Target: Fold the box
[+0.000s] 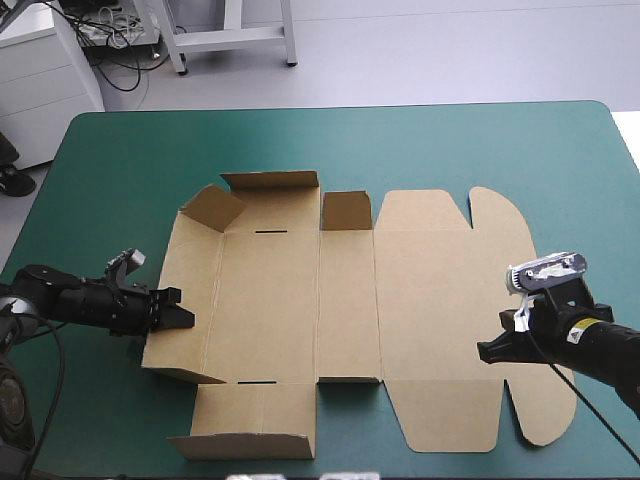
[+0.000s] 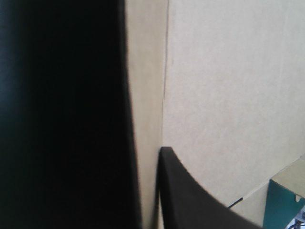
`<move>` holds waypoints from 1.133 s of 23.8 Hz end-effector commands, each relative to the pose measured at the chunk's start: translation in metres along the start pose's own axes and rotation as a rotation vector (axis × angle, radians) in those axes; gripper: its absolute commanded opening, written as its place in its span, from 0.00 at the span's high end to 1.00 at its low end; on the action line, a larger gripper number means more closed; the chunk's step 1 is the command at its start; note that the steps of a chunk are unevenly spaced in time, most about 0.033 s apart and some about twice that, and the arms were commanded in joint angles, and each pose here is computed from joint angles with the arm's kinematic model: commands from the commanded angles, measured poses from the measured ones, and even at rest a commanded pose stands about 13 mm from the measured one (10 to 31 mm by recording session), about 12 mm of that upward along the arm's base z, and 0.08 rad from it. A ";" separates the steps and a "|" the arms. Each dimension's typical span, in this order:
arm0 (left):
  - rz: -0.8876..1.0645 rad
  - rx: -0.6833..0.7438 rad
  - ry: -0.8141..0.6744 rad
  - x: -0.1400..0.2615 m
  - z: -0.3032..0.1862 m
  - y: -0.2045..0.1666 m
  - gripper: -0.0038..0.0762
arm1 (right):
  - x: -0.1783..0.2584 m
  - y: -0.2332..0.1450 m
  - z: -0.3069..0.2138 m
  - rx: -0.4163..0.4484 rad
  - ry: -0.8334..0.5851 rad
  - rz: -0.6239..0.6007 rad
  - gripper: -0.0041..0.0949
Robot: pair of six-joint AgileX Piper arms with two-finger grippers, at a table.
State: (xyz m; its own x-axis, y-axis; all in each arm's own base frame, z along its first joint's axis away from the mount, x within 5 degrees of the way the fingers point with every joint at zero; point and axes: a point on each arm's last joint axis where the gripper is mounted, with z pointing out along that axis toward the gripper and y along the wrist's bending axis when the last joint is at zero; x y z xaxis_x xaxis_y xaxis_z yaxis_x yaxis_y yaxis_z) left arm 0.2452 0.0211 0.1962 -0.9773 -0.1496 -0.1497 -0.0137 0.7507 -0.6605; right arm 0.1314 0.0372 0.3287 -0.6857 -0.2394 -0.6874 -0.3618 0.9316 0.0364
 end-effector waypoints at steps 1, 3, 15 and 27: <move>0.002 0.034 -0.059 -0.006 -0.008 -0.012 0.99 | -0.008 0.000 -0.007 0.006 -0.067 -0.002 0.98; 0.060 0.062 -0.045 -0.008 -0.011 -0.017 0.99 | -0.008 0.000 -0.007 0.006 -0.066 -0.002 0.98; 0.482 -0.047 -0.102 -0.062 -0.080 -0.107 0.99 | -0.019 -0.001 -0.021 0.029 -0.108 -0.026 0.98; 0.923 -0.345 -0.207 -0.073 -0.101 -0.213 0.99 | -0.053 0.001 -0.069 0.077 -0.275 -0.074 0.98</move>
State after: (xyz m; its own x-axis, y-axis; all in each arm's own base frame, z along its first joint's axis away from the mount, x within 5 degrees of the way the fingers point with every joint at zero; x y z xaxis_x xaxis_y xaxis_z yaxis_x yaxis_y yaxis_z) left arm 0.3120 -0.0493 0.3903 -0.6812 0.4479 -0.5791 0.5955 0.7991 -0.0824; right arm 0.1271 0.0340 0.3891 -0.5618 -0.2500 -0.7886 -0.3624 0.9313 -0.0371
